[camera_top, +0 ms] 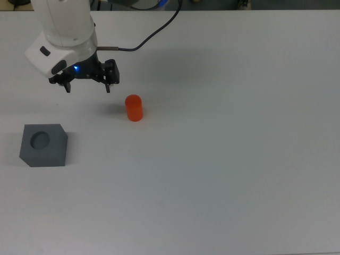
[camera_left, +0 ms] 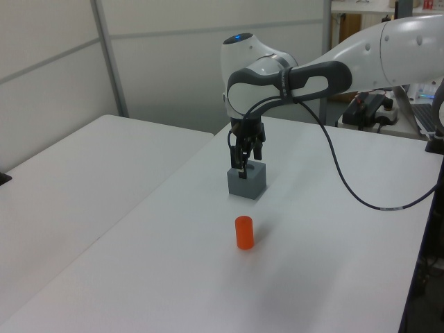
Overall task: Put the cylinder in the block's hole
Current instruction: 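Move the open gripper down toward the orange cylinder, then close the gripper on the orange cylinder and lift it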
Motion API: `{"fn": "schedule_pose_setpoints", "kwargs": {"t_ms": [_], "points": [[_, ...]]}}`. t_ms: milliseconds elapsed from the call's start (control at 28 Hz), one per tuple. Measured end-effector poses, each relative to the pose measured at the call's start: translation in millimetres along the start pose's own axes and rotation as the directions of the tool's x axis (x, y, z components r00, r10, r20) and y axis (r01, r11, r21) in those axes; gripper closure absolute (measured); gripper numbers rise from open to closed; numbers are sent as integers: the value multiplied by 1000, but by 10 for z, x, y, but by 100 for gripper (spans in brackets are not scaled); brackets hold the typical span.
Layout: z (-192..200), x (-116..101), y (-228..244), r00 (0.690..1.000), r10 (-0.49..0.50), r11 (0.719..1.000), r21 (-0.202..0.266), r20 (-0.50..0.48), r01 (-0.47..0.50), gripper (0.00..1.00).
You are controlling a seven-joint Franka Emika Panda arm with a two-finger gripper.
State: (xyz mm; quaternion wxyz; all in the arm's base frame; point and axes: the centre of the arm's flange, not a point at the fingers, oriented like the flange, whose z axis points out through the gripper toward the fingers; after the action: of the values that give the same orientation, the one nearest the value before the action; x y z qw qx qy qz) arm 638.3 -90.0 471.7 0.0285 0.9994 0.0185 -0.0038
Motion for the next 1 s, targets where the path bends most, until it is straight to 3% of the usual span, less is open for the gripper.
{"fn": "schedule_pose_setpoints", "kwargs": {"t_ms": [464,1000], "points": [[16,7,-99,999,-38,999,0,4,38,0],[398,-28,-970,981,-191,981,30,43,190,0]]}}
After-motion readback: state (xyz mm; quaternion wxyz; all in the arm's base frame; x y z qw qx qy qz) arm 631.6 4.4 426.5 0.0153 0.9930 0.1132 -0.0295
